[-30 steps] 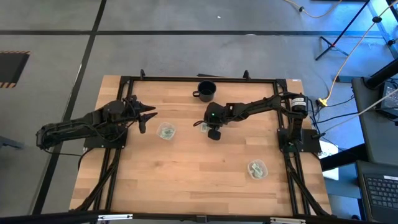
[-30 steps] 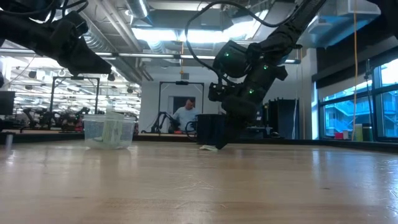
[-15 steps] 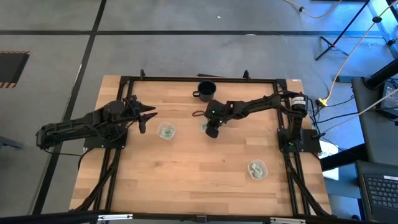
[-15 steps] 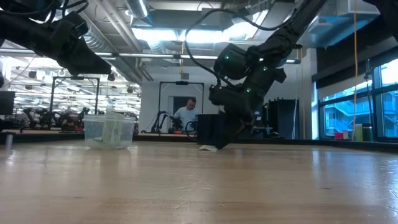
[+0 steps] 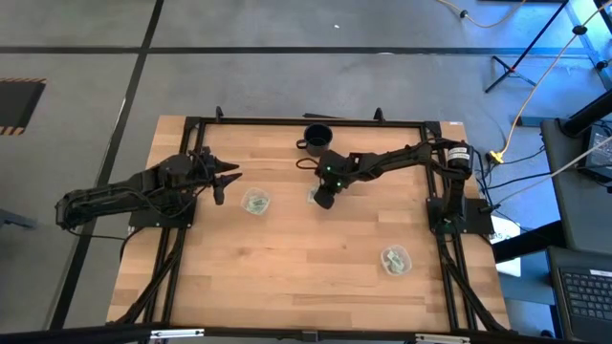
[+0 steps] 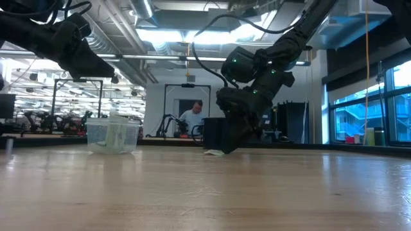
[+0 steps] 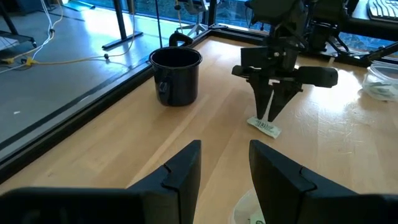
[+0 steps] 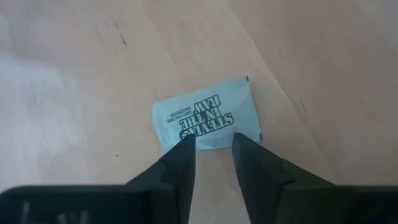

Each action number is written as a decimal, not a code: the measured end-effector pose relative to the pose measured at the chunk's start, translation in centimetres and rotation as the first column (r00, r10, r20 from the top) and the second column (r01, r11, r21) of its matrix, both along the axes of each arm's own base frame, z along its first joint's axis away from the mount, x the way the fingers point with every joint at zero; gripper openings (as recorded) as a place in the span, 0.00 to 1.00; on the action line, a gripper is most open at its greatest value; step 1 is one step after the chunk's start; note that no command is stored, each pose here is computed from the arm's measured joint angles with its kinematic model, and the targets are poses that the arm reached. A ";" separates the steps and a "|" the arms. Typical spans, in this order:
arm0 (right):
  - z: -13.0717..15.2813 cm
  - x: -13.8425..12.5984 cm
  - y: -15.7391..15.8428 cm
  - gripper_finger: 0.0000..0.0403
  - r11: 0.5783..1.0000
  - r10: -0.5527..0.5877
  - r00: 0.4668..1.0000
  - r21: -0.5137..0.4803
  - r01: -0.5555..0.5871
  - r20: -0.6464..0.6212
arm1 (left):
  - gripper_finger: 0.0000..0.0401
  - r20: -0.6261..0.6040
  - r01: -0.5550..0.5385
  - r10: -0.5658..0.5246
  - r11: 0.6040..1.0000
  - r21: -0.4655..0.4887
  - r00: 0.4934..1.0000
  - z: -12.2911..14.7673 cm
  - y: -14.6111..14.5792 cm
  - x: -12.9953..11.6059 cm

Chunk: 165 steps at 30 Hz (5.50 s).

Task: Pick and place items into bin
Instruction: Put the white stevia packet into the bottom transparent bin

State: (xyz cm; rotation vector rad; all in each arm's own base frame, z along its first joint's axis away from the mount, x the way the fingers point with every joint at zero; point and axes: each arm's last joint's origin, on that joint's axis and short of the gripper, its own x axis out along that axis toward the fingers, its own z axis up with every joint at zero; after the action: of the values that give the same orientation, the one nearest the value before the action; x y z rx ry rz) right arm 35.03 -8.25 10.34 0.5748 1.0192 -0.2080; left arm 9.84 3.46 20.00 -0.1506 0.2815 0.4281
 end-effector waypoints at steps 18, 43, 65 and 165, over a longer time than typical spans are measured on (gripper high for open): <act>1.1 0.8 0.2 0.34 0.999 0.012 0.997 -0.039 -0.015 -0.073 | 0.32 0.006 -0.005 0.005 1.000 -0.013 1.000 0.0 0.0 0.0; 2.6 0.3 0.6 0.34 0.994 -0.087 0.939 -0.086 0.062 -0.334 | 0.32 0.016 0.006 -0.005 0.999 -0.054 1.000 -0.1 -0.1 0.0; 2.4 -2.6 -0.1 0.34 0.931 -0.260 0.758 0.051 0.360 -0.599 | 0.32 0.027 0.054 -0.051 0.991 -0.122 0.998 -0.2 -0.3 0.0; 16.1 -7.7 10.4 0.03 0.995 -0.097 0.767 -0.037 0.095 -0.634 | 0.32 0.017 0.049 -0.047 0.991 -0.124 0.999 -0.3 -0.3 0.0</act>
State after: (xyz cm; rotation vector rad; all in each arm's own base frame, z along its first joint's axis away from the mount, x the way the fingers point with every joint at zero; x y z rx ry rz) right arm 27.32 2.13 26.48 0.5651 1.6541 -0.5222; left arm 9.83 3.21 19.71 -0.2681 0.2979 0.3617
